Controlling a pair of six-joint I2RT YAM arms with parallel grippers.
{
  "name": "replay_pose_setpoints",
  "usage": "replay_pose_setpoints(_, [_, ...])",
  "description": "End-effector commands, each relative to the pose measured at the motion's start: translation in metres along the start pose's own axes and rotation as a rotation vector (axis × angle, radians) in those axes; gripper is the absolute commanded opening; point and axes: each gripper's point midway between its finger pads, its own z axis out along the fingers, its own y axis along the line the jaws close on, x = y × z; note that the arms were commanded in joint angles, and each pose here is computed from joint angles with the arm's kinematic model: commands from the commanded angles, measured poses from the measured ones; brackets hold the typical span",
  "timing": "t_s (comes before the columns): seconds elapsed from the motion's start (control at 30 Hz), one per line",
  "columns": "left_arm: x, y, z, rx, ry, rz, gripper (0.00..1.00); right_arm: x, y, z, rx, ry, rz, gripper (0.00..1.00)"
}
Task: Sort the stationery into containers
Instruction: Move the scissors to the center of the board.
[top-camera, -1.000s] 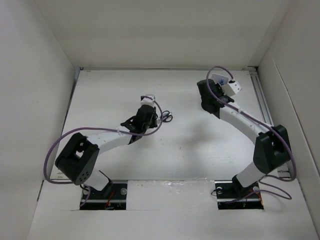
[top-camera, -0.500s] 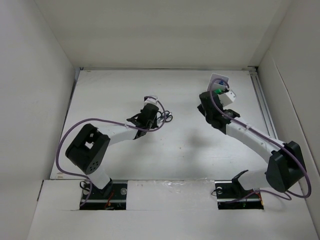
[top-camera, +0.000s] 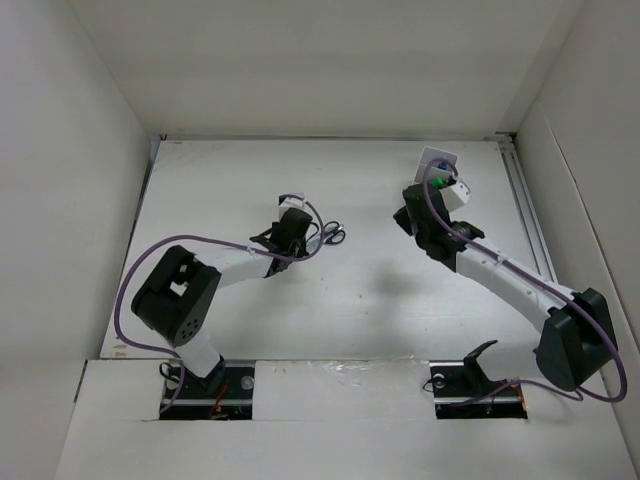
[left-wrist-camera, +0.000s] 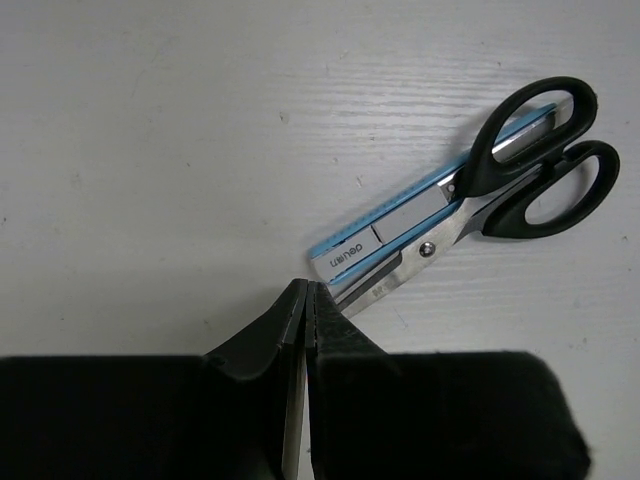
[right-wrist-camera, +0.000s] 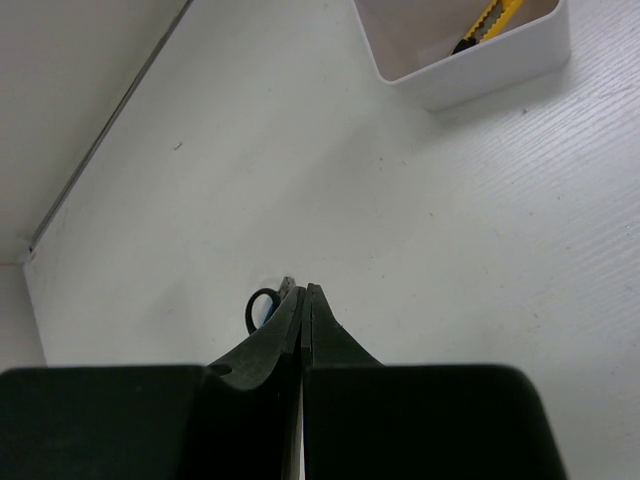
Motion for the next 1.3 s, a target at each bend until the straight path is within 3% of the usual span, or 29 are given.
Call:
replay_pose_setpoints(0.0, [0.005,0.004,0.003,-0.023,0.013,-0.004,0.0,-0.016,0.019,-0.01,-0.076,-0.031,0.033,0.0])
replay_pose_setpoints(0.23, [0.012,0.006,0.008,-0.032,0.031,0.003,0.0,-0.014,0.015,-0.008,-0.072,-0.017,0.032,0.0])
replay_pose_setpoints(0.7, [0.045,-0.03,0.003,0.139,0.143,0.068,0.0,-0.015,0.017,-0.012,-0.091,-0.015,0.041,0.0])
replay_pose_setpoints(0.87, [0.042,-0.047,-0.004,0.251,0.132,0.089,0.0,-0.017,0.019,-0.014,-0.098,-0.019,0.045,0.0])
replay_pose_setpoints(1.0, [0.022,-0.048,-0.01,0.239,0.079,0.087,0.0,-0.017,0.021,-0.015,-0.11,-0.014,0.049,0.0])
replay_pose_setpoints(1.03, [0.017,-0.047,-0.012,0.234,0.061,0.083,0.01,-0.017,0.021,-0.015,-0.11,-0.014,0.049,0.0])
replay_pose_setpoints(1.17, [-0.016,-0.043,-0.023,0.192,-0.038,0.037,0.24,-0.013,0.021,-0.013,-0.107,-0.003,0.044,0.0])
replay_pose_setpoints(1.23, [-0.03,-0.039,-0.022,0.175,-0.061,0.018,0.45,-0.013,0.021,-0.013,-0.107,-0.003,0.044,0.0])
replay_pose_setpoints(1.27, [-0.029,-0.034,-0.021,0.162,-0.052,0.016,0.45,-0.013,0.021,-0.013,-0.107,-0.003,0.044,0.01])
